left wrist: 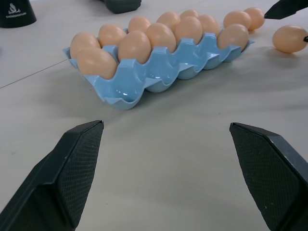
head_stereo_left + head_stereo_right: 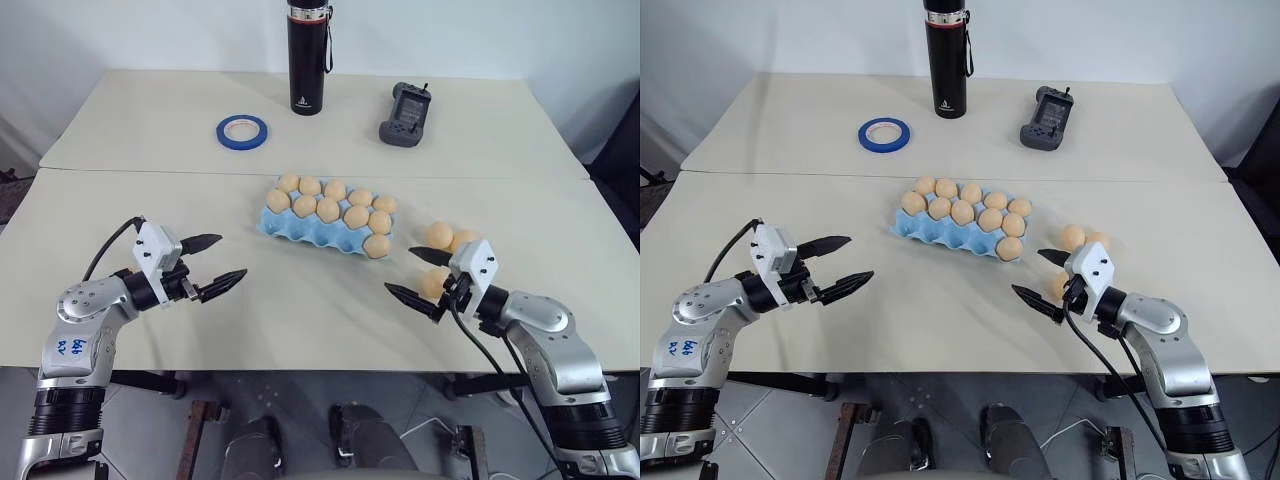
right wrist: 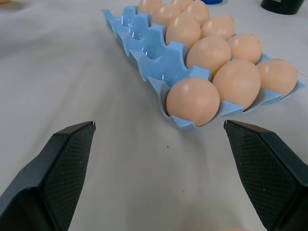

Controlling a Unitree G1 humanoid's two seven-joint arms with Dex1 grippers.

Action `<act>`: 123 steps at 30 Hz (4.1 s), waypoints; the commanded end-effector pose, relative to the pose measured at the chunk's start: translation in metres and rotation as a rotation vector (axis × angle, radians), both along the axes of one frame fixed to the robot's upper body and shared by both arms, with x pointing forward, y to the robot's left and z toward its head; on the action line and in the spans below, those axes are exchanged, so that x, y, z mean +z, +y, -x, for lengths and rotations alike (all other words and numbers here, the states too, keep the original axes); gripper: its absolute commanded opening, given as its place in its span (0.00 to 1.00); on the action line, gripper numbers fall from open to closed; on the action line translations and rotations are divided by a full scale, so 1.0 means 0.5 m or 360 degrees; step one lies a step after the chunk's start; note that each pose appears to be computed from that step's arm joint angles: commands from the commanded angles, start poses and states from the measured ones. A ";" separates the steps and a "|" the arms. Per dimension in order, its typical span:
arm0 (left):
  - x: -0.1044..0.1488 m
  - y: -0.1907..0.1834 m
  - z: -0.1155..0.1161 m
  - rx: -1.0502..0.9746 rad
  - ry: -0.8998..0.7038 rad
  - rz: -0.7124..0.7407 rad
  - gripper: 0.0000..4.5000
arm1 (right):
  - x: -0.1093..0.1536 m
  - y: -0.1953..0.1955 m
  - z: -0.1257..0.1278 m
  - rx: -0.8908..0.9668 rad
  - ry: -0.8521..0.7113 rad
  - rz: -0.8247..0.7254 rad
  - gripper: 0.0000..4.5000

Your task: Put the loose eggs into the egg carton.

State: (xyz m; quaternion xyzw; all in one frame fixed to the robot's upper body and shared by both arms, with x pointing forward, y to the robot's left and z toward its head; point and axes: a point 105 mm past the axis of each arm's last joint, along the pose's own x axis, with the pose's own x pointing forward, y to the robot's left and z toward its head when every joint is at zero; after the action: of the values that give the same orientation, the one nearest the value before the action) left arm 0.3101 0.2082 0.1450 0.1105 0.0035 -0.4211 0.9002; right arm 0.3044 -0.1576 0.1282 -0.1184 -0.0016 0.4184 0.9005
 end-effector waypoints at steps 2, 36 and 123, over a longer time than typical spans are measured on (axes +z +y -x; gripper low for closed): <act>0.017 0.016 -0.012 0.0072 -0.0060 -0.0028 1.00 | 0.024 -0.015 -0.004 -0.0058 -0.0087 -0.0006 1.00; 0.023 -0.039 0.000 -0.0388 -0.0103 -0.0040 1.00 | 0.019 -0.104 0.075 -0.0648 0.0137 -0.0168 1.00; 0.027 -0.017 -0.015 -0.0223 -0.0193 0.0003 1.00 | 0.061 -0.132 -0.007 -0.0686 -0.0120 -0.0104 1.00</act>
State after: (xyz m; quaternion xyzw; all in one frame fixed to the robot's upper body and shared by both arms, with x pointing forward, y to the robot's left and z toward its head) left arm 0.3164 0.1962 0.1476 0.1225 -0.0387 -0.4798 0.8679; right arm 0.3098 -0.2115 0.1481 -0.0925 -0.0015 0.2281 0.9692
